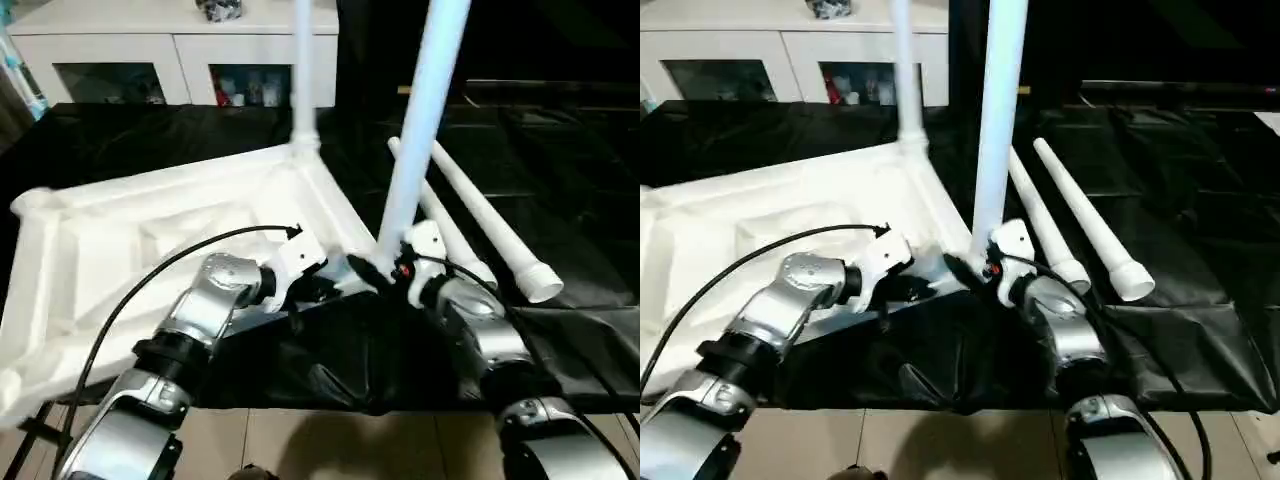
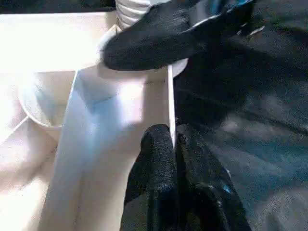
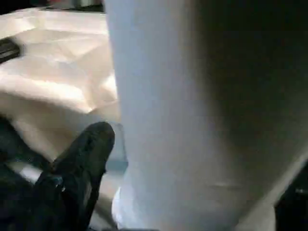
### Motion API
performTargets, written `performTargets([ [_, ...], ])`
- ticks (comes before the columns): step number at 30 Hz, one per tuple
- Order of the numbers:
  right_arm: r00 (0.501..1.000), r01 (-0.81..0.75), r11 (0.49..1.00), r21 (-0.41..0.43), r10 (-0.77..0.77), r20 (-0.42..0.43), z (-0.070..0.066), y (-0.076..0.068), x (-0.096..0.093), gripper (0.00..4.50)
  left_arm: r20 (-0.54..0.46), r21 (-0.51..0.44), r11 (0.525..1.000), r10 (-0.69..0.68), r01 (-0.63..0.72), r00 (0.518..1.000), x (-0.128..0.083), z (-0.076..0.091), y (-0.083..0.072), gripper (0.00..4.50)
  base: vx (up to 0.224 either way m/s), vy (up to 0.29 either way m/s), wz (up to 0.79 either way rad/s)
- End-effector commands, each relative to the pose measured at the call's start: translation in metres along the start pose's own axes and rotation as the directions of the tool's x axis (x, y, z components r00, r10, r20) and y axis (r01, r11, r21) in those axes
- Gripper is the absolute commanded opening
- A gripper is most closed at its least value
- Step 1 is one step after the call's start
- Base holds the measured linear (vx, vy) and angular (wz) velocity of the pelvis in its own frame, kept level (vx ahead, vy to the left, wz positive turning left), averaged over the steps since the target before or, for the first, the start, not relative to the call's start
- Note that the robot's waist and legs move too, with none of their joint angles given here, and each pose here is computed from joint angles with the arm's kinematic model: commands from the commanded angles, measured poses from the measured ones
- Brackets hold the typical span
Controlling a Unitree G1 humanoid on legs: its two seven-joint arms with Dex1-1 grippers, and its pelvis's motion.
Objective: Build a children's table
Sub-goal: Rotate leg to tighten
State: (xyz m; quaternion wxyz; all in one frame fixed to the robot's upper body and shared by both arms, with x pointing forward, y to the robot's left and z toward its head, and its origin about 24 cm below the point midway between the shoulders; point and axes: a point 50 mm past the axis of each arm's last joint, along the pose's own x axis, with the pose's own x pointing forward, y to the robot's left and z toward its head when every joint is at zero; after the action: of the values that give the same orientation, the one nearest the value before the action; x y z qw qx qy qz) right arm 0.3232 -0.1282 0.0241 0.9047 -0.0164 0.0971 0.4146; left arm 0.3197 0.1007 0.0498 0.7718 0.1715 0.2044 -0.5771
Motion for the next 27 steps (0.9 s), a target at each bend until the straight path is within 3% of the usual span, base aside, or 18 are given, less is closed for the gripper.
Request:
performTargets([
  [1,0.978,-0.201,0.979,0.018,0.202,-0.049,-0.009,0.025,0.009,3.92,0.089,0.099,0.986,-0.146,0.137,0.985,0.012,0.023,-0.015,0.0,0.0,0.0,0.0],
  [4,0.934,-0.343,0.939,-0.004,0.34,-0.105,-0.009,0.024,-0.005,3.92,0.058,0.094,0.976,-0.202,0.197,0.978,0.004,0.016,-0.016,0.0,0.0,0.0,0.0],
  [10,0.836,-0.526,0.85,-0.024,0.512,-0.197,-0.009,0.027,-0.023,3.36,0.005,0.094,0.963,-0.255,0.253,0.967,-0.009,0.007,-0.013,0.0,0.0,0.0,0.0],
  [18,0.795,-0.574,0.819,-0.001,0.557,-0.238,-0.01,0.03,-0.026,2.83,-0.015,0.092,0.967,-0.239,0.239,0.971,-0.015,0.005,-0.006,0.0,0.0,0.0,0.0],
  [23,0.864,-0.478,0.878,-0.032,0.463,-0.197,-0.012,0.029,-0.018,2.78,0.022,0.086,0.983,-0.162,0.16,0.986,-0.009,0.008,-0.002,0.0,0.0,0.0,0.0],
  [25,0.936,-0.317,0.948,-0.028,0.308,-0.173,-0.013,0.022,-0.008,2.77,0.058,0.057,0.995,-0.084,0.081,0.995,-0.003,0.013,0.002,0.0,0.0,0.0,0.0],
  [27,0.972,-0.18,0.984,-0.009,0.176,-0.155,-0.015,0.017,0.0,2.77,0.078,0.036,0.999,-0.019,0.016,0.997,0.002,0.017,0.005,0.0,0.0,0.0,0.0],
])
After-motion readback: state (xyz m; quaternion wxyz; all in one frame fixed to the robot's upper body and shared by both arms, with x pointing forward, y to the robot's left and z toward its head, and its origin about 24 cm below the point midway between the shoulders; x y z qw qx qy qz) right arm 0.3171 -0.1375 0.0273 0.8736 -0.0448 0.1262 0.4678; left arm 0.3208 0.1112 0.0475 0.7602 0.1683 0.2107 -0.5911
